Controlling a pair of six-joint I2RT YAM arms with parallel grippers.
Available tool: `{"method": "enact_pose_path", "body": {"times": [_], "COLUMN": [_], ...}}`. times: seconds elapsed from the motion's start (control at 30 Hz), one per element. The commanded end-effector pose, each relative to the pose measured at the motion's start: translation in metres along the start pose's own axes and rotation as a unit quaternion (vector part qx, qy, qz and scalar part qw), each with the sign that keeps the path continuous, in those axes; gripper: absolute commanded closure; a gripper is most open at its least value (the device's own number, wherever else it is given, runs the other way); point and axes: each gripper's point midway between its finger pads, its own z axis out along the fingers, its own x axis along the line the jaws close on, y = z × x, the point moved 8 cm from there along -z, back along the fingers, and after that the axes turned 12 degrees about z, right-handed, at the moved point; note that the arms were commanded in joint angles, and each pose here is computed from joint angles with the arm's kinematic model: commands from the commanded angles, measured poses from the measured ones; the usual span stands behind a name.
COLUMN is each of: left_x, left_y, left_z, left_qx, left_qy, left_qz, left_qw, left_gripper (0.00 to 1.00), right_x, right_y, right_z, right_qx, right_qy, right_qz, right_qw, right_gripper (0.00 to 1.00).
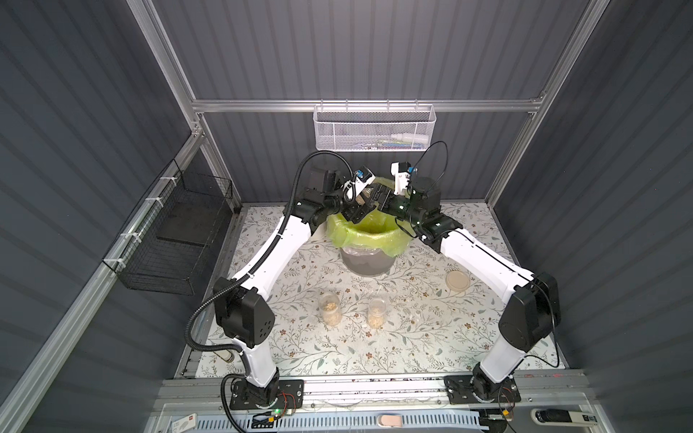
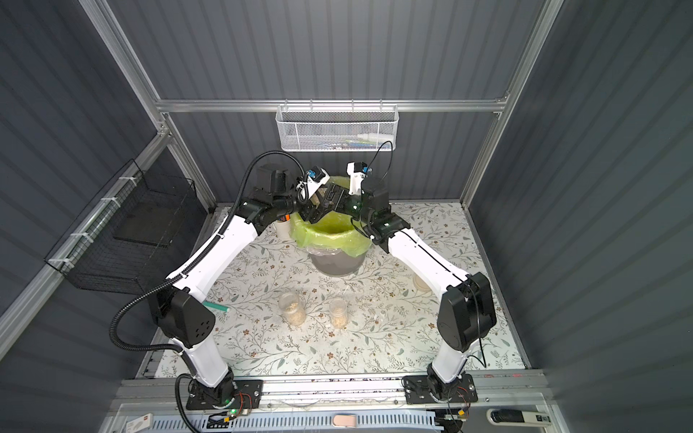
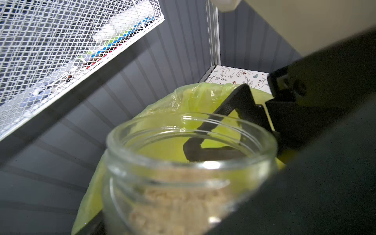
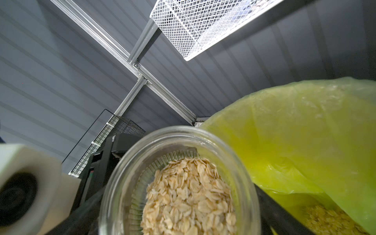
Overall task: Empty expired oatmeal from jars
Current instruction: Pour the expired oatmeal into the trash bin.
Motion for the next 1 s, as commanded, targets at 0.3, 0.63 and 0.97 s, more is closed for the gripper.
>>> {"method": "enact_pose_path", "body": {"times": [0.3,0.63,0.97], "left_x": [0.002,0.000,-0.002], "left_y": [0.020,0.019,0.018], "left_z": [-0.019,-0.019,-0.020], "left_qx": [-0.037,-0.038,-0.038], "left_qy": [0.014,0.010,0.008], "left_qz": [0.008,0.006,0.008], "left_qw": [0.999,0.999,0.999], "left_gripper": [0.97,0.97,0.96], "right_x": [0.019,0.011,0.006], "right_y": [0.014,0.011,0.009], "right_z": [-0.006,0.003,0.004], "right_qx": [-0.023,-0.011,-0.012], "right_qy": [0.012,0.017,0.017], "right_qz": [-0.038,-0.026,-0.022], "right_qw": [0.999,0.999,1.000], "right_gripper": [0.01,0.03,0.12]}}
